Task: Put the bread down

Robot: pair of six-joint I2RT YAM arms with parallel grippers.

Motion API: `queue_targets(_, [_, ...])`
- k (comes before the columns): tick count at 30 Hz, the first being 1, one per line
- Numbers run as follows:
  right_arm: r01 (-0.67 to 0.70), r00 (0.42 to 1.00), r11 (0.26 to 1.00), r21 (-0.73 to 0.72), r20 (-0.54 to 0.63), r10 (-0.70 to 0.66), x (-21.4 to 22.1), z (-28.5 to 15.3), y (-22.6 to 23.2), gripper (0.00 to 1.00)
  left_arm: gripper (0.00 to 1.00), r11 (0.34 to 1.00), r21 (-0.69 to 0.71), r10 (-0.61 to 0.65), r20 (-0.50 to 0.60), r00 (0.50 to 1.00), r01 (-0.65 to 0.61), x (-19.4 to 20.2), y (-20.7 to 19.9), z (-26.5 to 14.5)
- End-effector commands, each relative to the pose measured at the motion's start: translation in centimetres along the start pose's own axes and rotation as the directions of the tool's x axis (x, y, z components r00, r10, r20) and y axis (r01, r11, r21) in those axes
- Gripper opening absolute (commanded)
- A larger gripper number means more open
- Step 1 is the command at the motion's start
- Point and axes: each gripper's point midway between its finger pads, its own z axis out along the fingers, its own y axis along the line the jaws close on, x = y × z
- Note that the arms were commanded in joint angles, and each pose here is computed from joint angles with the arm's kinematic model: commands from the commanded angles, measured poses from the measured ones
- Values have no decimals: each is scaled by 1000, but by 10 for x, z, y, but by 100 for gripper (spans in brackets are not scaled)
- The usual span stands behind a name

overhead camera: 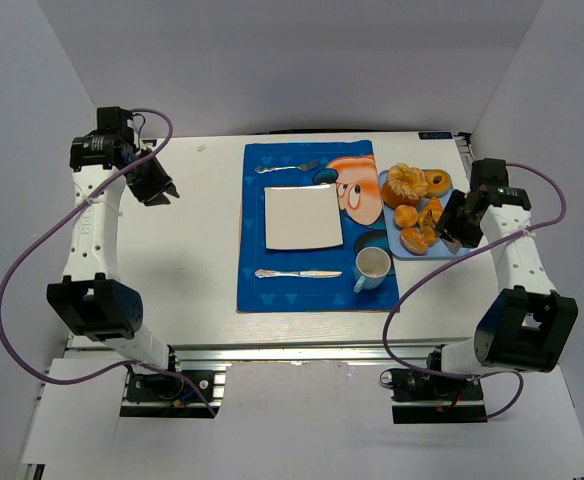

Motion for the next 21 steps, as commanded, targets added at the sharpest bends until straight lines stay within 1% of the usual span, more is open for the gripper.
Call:
queue_targets(1, [0,1000,1000,-29,26,1,-6,7,4,54,39,999,37,22,38,999,-23,-8,-11,-10])
queue_targets(3, [-1,1000,999,-34,18,2,-6,9,5,50,39,999,37,20,37,999,-22,-9,-11,-9])
queue_targets(4, [-4,1000,999,-33,18,5,-6,9,4,44,39,999,36,21,36,999,-23,-9,-11,-8])
queue_targets(6, [-12,1000,1000,-23,21,12,-9,4,3,40,39,999,35,21,34,999,-23,-9,-11,-8])
queue_targets(8, [-22,998,1000,0,56,22,-20,-8,-1,37,39,999,35,20,36,999,-21,-9,-11,-8])
queue_targets(10, [-29,997,999,34,78,26,-24,-24,-7,34,39,999,34,22,39,999,-23,-9,-10,-9])
queue_targets(11, [-33,992,999,33,123,29,-35,-38,-6,33,39,999,32,23,39,999,-24,-9,-10,-9])
queue_targets(13, [-34,991,996,78,133,23,-36,-55,-15,30,39,999,32,21,38,999,-23,-9,-10,-9])
queue_targets(14, [-37,990,996,85,140,25,-38,-63,-16,30,39,999,32,23,39,999,-24,-9,-10,-10])
queue_targets(15, [-40,984,996,79,176,25,-47,-79,-14,29,39,999,32,23,38,999,-24,-9,-10,-9])
queue_targets(16, [-40,985,996,76,171,27,-44,-86,-14,29,39,999,32,24,36,999,-25,-9,-10,-8])
queue_targets(18, [-18,977,1000,13,212,14,-48,-107,-5,29,39,999,35,20,34,999,-21,-8,-11,-8])
queue_targets(19, [17,974,995,-94,226,5,-49,-114,14,29,39,999,36,18,30,999,-19,-8,-10,-7])
queue_targets(20, [35,968,989,-146,251,3,-47,-124,22,28,38,999,36,18,32,999,-19,-8,-10,-6])
queue_targets(21, [50,969,979,-197,248,0,-44,-129,32,28,38,999,33,15,37,999,-17,-9,-10,-7])
